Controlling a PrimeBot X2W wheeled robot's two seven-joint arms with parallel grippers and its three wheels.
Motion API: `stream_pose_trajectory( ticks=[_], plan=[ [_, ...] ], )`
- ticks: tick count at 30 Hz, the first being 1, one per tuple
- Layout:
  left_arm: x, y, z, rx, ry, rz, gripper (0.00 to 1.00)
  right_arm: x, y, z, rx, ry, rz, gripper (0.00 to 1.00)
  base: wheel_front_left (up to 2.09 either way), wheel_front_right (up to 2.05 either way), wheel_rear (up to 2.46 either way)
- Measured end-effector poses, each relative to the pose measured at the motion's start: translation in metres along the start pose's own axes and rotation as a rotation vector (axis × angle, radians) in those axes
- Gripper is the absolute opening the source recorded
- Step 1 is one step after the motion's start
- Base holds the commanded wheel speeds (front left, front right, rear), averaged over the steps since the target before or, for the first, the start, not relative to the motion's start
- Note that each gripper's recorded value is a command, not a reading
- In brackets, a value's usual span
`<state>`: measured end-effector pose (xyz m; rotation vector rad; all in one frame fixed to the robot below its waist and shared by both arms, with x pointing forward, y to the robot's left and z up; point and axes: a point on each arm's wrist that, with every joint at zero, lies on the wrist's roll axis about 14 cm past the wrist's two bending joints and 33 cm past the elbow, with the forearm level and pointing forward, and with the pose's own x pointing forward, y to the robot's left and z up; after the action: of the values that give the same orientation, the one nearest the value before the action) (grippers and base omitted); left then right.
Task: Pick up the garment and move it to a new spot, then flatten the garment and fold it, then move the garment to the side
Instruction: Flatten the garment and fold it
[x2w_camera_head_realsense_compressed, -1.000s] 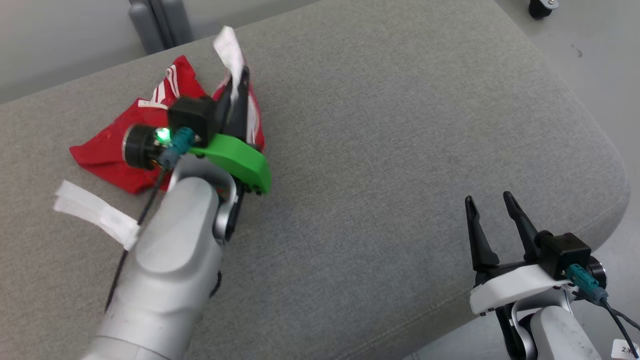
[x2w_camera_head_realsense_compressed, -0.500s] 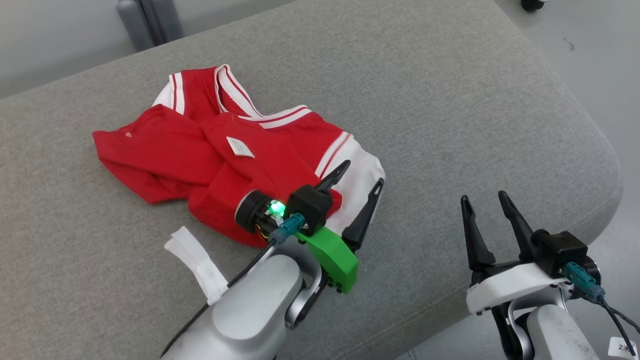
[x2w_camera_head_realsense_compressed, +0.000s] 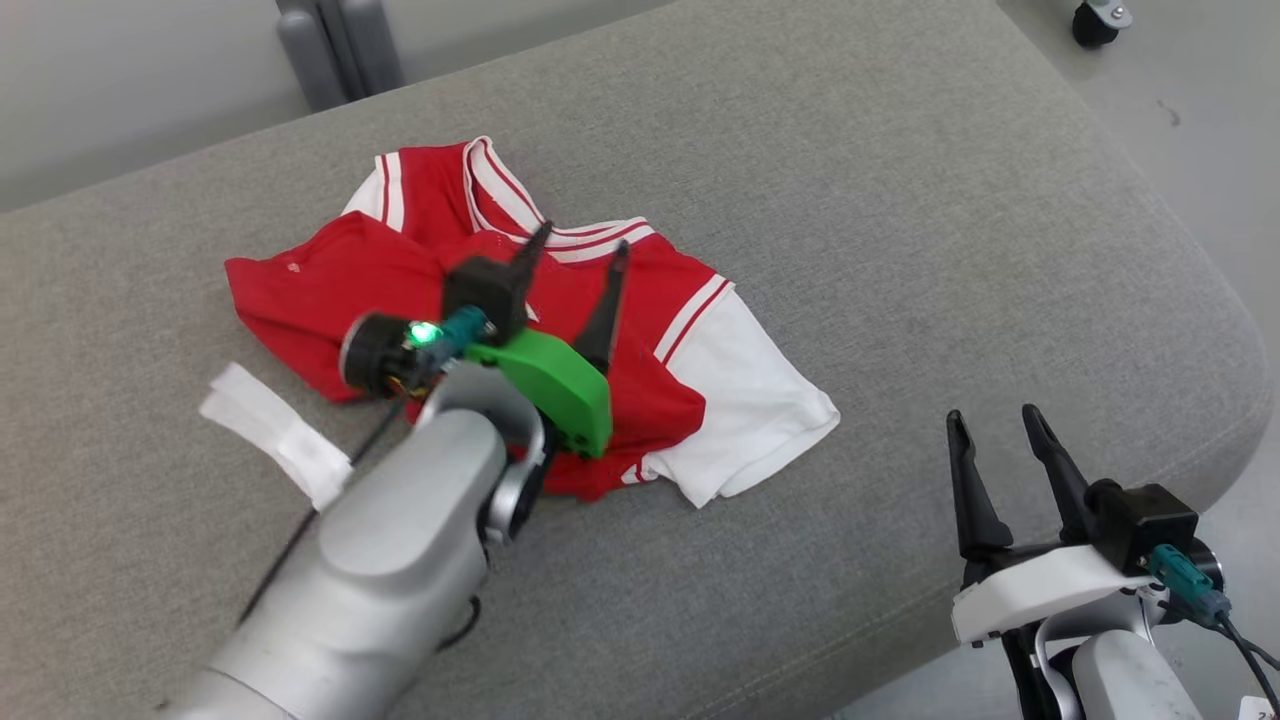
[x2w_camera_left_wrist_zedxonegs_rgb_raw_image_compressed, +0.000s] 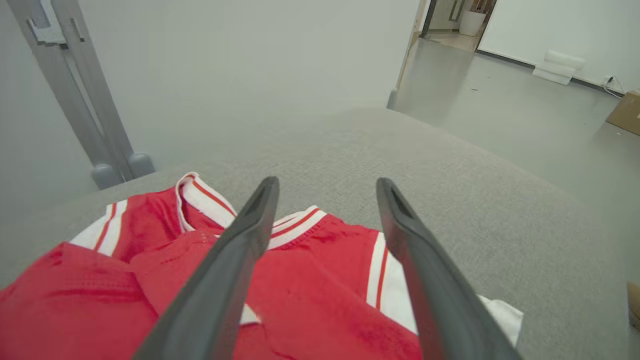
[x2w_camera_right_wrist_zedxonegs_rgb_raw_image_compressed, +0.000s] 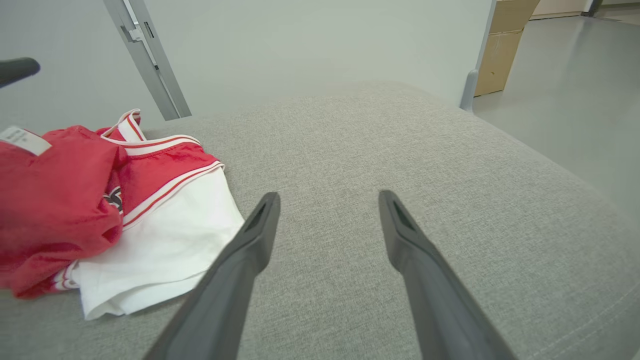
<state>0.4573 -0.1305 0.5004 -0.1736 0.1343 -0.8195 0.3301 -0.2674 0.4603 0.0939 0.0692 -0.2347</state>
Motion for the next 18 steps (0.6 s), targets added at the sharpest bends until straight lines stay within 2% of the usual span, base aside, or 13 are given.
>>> stream_pose_trajectory(
  ticks=[2,11,15,18],
  plan=[
    [0.005,0.020,0.008,0.041,0.024,0.033,1.00,0.002,0.004,0.001,0.002,-0.002,0.013,1.00,0.00,0.00,0.00],
    [0.026,0.064,-0.010,0.180,0.272,0.023,1.00,0.005,0.015,-0.001,-0.003,0.006,0.044,1.00,0.00,0.00,0.00],
    [0.027,0.085,-0.031,0.192,0.387,0.033,1.00,0.003,0.011,-0.008,-0.010,0.032,0.029,1.00,0.00,0.00,0.00],
    [0.026,0.088,-0.049,0.168,0.468,0.017,1.00,-0.001,0.006,-0.015,-0.013,0.058,0.014,1.00,0.00,0.00,0.00]
  ],
)
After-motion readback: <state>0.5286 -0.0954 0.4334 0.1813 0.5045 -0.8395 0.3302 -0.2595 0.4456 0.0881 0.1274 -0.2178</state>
